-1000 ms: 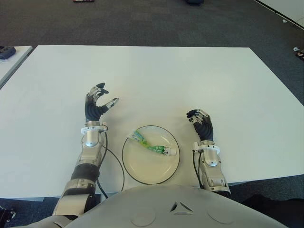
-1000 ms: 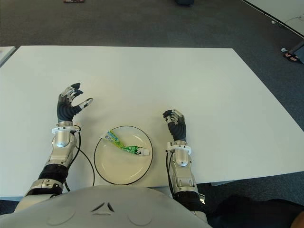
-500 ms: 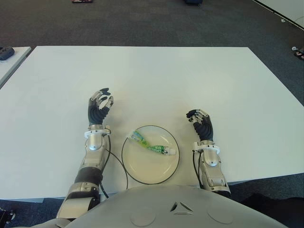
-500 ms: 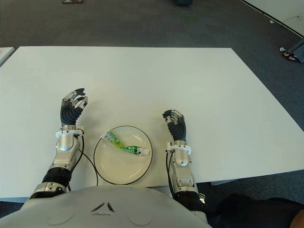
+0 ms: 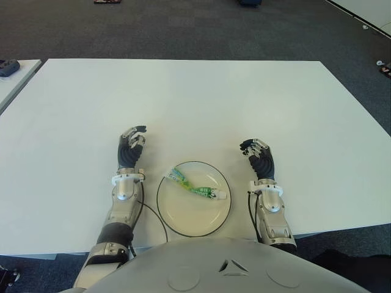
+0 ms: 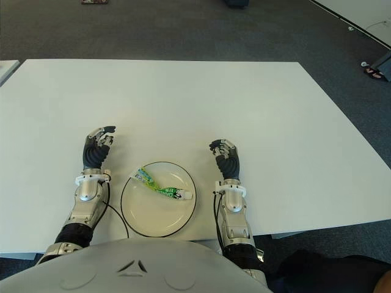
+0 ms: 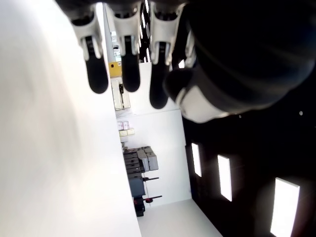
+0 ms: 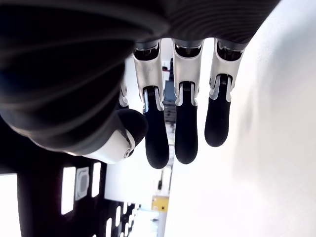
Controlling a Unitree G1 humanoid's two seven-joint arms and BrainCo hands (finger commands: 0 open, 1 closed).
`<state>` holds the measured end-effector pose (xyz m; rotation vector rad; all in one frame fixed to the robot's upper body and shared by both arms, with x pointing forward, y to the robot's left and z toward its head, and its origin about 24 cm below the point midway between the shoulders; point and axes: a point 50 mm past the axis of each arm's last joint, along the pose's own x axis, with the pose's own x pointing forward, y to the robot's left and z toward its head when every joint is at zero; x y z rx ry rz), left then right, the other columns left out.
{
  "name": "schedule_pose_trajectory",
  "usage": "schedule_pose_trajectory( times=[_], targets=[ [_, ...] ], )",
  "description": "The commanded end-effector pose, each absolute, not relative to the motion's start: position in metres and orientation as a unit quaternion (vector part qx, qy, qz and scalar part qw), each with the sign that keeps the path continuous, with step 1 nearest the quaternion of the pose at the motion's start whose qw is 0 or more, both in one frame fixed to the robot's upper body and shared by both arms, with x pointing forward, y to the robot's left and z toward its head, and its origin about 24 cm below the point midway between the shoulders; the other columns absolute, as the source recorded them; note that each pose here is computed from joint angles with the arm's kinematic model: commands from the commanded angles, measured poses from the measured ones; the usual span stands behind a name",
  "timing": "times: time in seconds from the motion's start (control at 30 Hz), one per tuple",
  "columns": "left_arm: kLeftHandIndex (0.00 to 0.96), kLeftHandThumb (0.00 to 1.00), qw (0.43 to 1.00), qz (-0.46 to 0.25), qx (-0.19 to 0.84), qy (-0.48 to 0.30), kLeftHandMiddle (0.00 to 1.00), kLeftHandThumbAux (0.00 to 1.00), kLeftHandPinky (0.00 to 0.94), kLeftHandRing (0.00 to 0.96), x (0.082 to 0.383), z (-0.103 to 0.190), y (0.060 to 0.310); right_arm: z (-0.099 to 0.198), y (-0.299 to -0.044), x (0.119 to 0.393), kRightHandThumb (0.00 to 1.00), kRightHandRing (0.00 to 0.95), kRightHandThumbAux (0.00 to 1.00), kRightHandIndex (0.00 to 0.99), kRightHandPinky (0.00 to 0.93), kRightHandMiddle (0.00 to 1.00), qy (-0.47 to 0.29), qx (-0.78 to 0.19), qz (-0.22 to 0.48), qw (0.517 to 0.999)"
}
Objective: Put the toothpaste on the table into the plate.
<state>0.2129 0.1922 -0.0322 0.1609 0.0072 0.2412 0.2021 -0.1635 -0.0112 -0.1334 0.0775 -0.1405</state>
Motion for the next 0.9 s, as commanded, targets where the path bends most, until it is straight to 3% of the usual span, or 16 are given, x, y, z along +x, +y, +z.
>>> schedule_pose_trajectory(
  times=[0.03,0.9],
  targets=[
    [0.434,0.707,0.990,0.103,0.089,0.022,0.643,0.717,0.605,0.633,0.2089,-0.0383,0.1893,-0.0125,-0.1633,0.2039,0.695,0.441,0.729,0.427,0.431,0.479,0.045,-0.067,-0.070,0.994],
    [0.432,0.705,0.990,0.080,0.111,0.044,0.627,0.718,0.614,0.632,0.2022,-0.0422,0.1879,-0.0115,-0.1641,0.2042,0.695,0.455,0.729,0.426,0.447,0.478,0.043,-0.068,-0.074,0.994]
  ],
)
